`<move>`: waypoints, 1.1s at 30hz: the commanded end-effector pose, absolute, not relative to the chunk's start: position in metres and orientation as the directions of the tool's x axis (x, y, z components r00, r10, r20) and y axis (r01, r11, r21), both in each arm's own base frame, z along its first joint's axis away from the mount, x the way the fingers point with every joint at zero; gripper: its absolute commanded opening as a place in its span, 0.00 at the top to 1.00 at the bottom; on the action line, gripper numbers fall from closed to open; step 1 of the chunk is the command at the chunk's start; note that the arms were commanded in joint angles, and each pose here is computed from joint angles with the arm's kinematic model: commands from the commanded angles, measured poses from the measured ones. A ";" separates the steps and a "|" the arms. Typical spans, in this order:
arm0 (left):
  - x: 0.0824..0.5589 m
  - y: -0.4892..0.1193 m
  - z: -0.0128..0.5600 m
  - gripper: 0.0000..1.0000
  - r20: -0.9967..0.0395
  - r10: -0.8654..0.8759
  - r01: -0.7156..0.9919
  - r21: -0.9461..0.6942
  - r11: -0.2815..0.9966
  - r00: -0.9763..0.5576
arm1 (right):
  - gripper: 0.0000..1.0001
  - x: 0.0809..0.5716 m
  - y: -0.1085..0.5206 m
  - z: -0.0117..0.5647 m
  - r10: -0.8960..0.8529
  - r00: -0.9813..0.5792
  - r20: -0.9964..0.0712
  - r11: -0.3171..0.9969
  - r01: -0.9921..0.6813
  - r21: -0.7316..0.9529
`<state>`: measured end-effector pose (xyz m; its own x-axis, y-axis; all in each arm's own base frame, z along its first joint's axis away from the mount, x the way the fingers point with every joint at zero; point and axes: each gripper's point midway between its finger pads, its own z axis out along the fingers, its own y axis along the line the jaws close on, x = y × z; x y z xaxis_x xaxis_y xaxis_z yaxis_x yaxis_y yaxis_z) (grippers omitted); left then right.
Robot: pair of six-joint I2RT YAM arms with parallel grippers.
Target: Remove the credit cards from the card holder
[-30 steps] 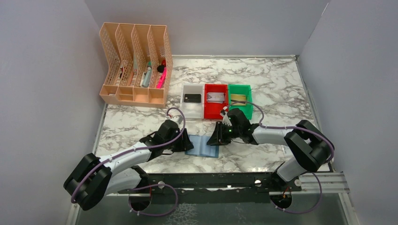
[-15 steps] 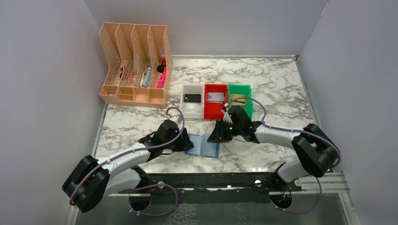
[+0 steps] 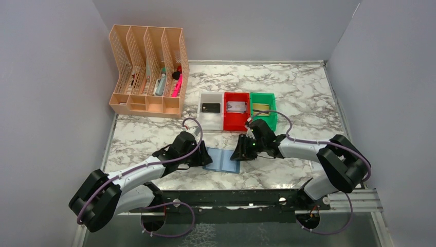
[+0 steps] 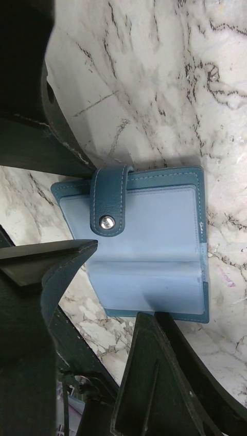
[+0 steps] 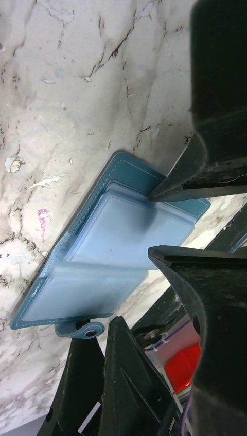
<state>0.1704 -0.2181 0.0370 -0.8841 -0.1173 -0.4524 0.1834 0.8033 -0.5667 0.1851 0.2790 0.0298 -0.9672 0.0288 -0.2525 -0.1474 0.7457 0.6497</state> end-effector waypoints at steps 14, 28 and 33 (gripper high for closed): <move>0.169 -0.229 0.043 0.58 -0.446 -0.108 0.211 -0.606 0.767 -0.889 | 0.59 0.190 0.307 0.032 0.015 -0.971 -0.240 0.677 -0.167 0.717; 0.169 -0.229 0.043 0.58 -0.445 -0.107 0.211 -0.607 0.766 -0.889 | 0.64 0.195 0.318 0.053 0.028 -0.964 -0.264 0.621 -0.190 0.761; 0.169 -0.229 0.045 0.58 -0.448 -0.110 0.212 -0.609 0.765 -0.887 | 0.65 0.198 0.317 0.057 0.032 -0.957 -0.288 0.625 -0.206 0.753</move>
